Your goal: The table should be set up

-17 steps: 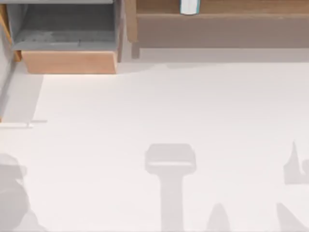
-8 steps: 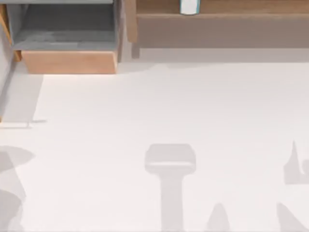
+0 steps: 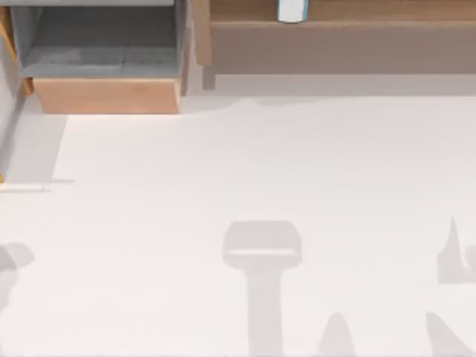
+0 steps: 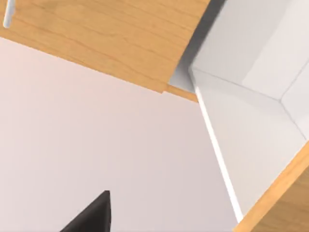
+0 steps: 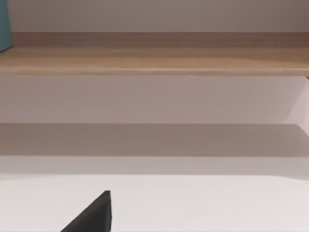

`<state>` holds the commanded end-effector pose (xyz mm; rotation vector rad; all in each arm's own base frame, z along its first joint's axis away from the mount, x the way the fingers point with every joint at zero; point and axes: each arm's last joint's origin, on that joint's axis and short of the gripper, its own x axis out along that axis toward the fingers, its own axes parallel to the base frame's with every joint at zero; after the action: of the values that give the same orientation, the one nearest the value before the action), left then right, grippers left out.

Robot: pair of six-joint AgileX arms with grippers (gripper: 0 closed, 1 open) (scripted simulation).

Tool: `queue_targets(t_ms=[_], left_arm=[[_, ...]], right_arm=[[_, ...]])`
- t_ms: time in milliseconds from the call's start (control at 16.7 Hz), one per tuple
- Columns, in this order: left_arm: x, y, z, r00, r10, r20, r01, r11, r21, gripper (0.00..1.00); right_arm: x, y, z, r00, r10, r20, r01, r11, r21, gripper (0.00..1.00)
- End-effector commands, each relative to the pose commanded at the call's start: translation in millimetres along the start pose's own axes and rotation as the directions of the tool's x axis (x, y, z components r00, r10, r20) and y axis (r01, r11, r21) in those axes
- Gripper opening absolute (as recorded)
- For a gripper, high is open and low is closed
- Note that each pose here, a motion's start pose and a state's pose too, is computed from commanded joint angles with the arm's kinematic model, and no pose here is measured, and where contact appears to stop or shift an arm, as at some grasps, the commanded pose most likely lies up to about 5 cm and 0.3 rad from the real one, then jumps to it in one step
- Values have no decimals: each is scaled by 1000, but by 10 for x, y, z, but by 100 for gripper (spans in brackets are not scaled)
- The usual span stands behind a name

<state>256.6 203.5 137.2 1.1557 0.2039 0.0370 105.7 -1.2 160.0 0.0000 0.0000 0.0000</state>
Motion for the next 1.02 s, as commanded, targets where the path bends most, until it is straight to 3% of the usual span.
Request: queue_targets(t_ms=[300, 480, 720, 1020], left_arm=[[-126, -219, -39, 995, 69, 77, -85, 971, 221, 100], [-189, -364, -1, 987, 78, 138, -118, 941, 317, 100], [-242, -510, 45, 979, 67, 192, -138, 914, 381, 100], [-246, -521, 50, 978, 68, 197, -141, 911, 387, 100]], right_arm=[[0, 0, 0, 1000, 0, 0, 0, 1000, 0, 100], [0, 0, 0, 1000, 0, 0, 0, 1000, 0, 100], [0, 0, 0, 1000, 0, 0, 0, 1000, 0, 100], [0, 0, 0, 1000, 0, 0, 0, 1000, 0, 100]])
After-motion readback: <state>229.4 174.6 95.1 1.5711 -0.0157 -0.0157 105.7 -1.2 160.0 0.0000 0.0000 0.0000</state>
